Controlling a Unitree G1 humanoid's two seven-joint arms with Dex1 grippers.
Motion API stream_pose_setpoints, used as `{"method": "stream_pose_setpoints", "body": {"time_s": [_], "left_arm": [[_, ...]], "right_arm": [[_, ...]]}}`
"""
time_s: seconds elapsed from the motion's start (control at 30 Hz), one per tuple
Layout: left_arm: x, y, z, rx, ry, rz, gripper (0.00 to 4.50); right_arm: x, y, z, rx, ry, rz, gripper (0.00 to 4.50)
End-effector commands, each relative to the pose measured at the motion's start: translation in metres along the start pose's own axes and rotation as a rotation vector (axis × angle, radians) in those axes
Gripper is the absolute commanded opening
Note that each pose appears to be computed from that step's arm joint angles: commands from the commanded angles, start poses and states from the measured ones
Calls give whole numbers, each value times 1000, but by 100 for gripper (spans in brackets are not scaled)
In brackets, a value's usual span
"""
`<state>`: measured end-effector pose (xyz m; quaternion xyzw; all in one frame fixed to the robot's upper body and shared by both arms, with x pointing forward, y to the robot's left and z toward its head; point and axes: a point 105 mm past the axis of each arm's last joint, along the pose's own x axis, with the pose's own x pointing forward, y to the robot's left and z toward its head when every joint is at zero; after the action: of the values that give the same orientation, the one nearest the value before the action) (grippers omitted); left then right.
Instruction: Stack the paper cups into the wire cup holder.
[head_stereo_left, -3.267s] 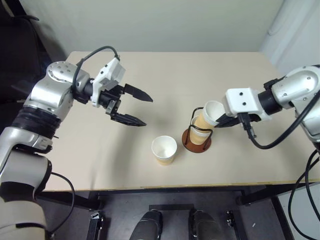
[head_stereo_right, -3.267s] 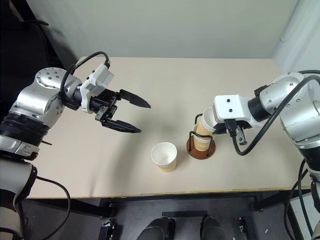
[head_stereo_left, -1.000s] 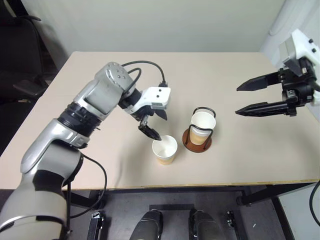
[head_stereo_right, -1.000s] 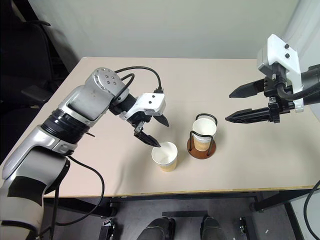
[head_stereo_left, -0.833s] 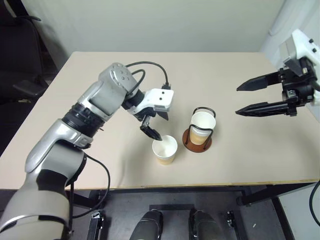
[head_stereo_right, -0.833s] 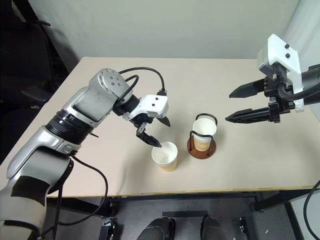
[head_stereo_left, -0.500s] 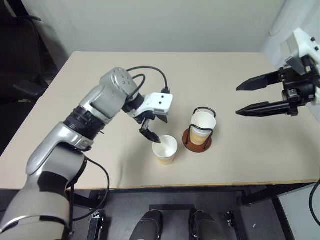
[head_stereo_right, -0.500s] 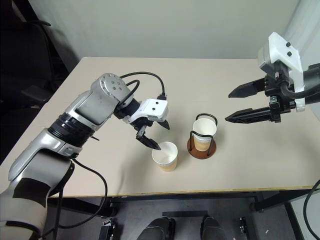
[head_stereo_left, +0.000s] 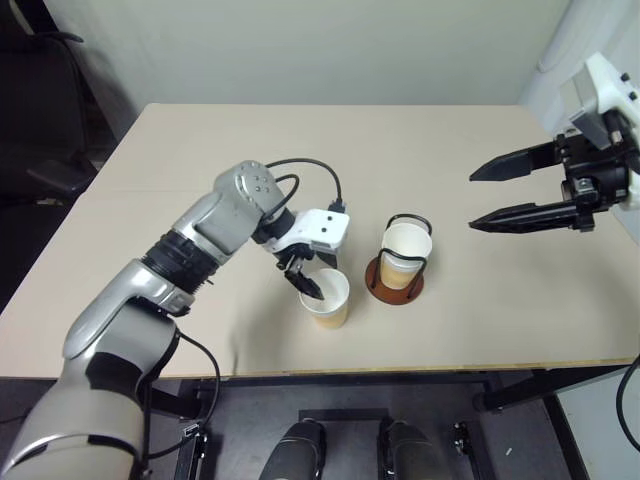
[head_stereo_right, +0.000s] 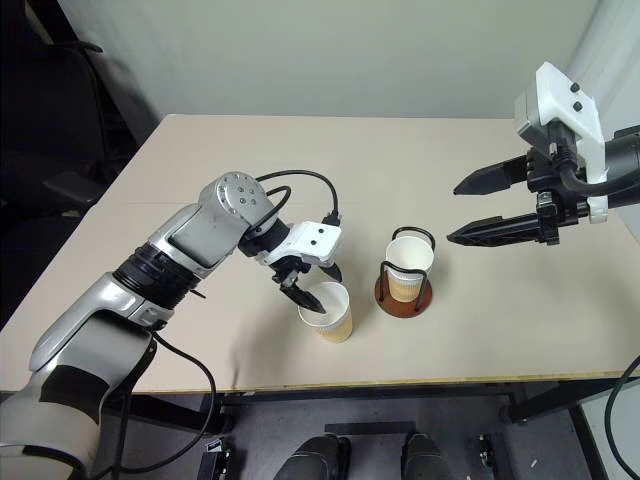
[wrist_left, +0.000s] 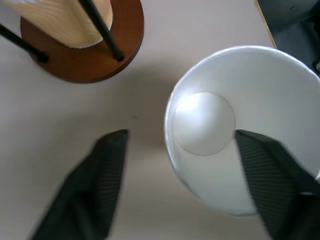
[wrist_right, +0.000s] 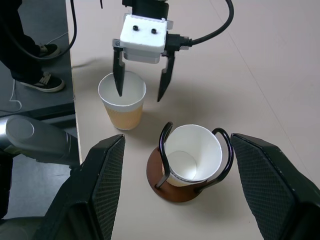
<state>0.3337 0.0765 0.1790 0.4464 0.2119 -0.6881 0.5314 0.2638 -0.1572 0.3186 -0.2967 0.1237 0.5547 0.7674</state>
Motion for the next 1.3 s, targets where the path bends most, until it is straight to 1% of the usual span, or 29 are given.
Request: {"method": "stream_pose_setpoints", "body": {"time_s": [0.03, 0.13, 0.2, 0.23, 0.53, 0.67, 0.77, 0.87, 1.0, 1.3], "left_arm": [[-9, -1, 9, 74, -38, -11, 214], [-17, 0, 11, 102, -73, -12, 101], [-26, 3, 10, 122, -70, 2, 28], [-31, 5, 9, 124, -63, 11, 5], [-67, 15, -1, 112, -26, 86, 5], [-81, 27, 4, 102, -34, 141, 5], [-87, 36, 16, 107, -68, 172, 5], [-93, 47, 42, 129, -138, 190, 5], [-96, 53, 59, 156, -165, 202, 5], [-103, 66, 98, 232, -203, 232, 5]], "right_arm": [[-8, 0, 9, -38, -18, -35, 341], [-8, -1, 8, -38, -18, -37, 341], [-8, -2, 9, -46, -20, -40, 341], [-7, -3, 9, -51, -21, -42, 341], [-5, -10, 8, -91, -18, -52, 341], [-3, -11, 8, -102, -20, -41, 341], [-3, -13, 8, -104, -25, -43, 341], [-4, -18, 4, -94, -25, -49, 341], [-7, -20, -2, -80, -12, -50, 341], [-27, -28, -26, -58, 96, -83, 341]]}}
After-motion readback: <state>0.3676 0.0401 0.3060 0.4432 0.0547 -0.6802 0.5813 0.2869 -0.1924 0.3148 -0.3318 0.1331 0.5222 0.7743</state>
